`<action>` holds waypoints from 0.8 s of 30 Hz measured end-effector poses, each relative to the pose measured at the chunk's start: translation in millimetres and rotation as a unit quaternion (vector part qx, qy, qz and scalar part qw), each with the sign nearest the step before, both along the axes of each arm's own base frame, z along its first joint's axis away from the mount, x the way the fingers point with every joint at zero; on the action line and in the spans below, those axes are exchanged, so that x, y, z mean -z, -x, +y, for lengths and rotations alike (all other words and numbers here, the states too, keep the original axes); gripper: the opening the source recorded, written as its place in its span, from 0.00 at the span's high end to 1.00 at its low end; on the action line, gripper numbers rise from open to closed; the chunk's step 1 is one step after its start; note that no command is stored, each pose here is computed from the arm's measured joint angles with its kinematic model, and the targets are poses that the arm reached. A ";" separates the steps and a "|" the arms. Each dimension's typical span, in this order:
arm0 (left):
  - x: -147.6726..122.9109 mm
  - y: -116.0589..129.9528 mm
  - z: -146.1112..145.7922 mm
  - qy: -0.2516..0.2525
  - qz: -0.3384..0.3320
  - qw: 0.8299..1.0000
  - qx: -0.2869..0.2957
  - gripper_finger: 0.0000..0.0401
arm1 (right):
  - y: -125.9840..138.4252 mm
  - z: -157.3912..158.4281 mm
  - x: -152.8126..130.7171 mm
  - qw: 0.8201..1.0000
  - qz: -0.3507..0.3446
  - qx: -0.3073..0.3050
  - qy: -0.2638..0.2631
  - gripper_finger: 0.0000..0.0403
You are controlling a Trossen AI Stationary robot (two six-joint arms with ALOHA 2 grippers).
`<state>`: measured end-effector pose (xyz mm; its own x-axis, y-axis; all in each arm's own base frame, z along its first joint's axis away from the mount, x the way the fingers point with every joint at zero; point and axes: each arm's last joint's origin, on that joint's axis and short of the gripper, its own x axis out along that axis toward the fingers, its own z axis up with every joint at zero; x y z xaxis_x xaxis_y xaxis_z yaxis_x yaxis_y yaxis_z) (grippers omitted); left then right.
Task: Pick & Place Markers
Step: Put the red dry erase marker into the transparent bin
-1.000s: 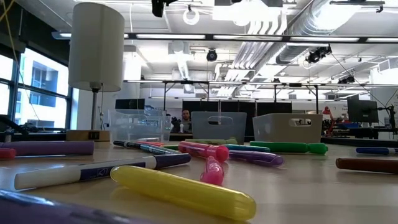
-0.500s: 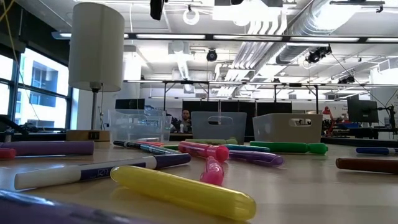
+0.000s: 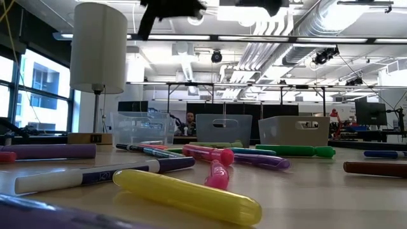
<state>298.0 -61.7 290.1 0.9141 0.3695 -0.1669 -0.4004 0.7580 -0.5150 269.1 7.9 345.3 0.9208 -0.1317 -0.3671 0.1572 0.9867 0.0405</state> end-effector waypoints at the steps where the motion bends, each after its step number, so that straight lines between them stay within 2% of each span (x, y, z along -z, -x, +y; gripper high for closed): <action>1: 4.0 0.4 3.1 0.020 0.011 1.000 -0.011 0.91 | 6.2 -3.0 1.4 1.000 0.022 0.007 -0.002 0.56; 6: 21.0 3.2 28.5 0.128 0.092 0.986 -0.054 0.90 | 31.8 -11.2 14.3 0.989 0.138 0.045 -0.019 0.54; 10: 23.9 7.9 60.6 0.175 0.171 0.966 -0.086 0.92 | 42.4 -12.9 25.3 0.974 0.207 0.085 -0.040 0.56; 13: 26.9 12.9 90.9 0.203 0.201 0.952 -0.112 0.92 | 46.1 -12.9 32.0 0.962 0.243 0.105 -0.061 0.58; 17: 32.7 24.9 130.2 0.246 0.232 0.930 -0.142 0.92 | 49.0 -13.0 34.0 0.955 0.253 0.129 -0.087 0.61; 24: 50.6 32.4 177.3 0.267 0.275 0.912 -0.143 0.91 | 46.5 -14.0 31.7 0.954 0.222 0.167 -0.114 0.65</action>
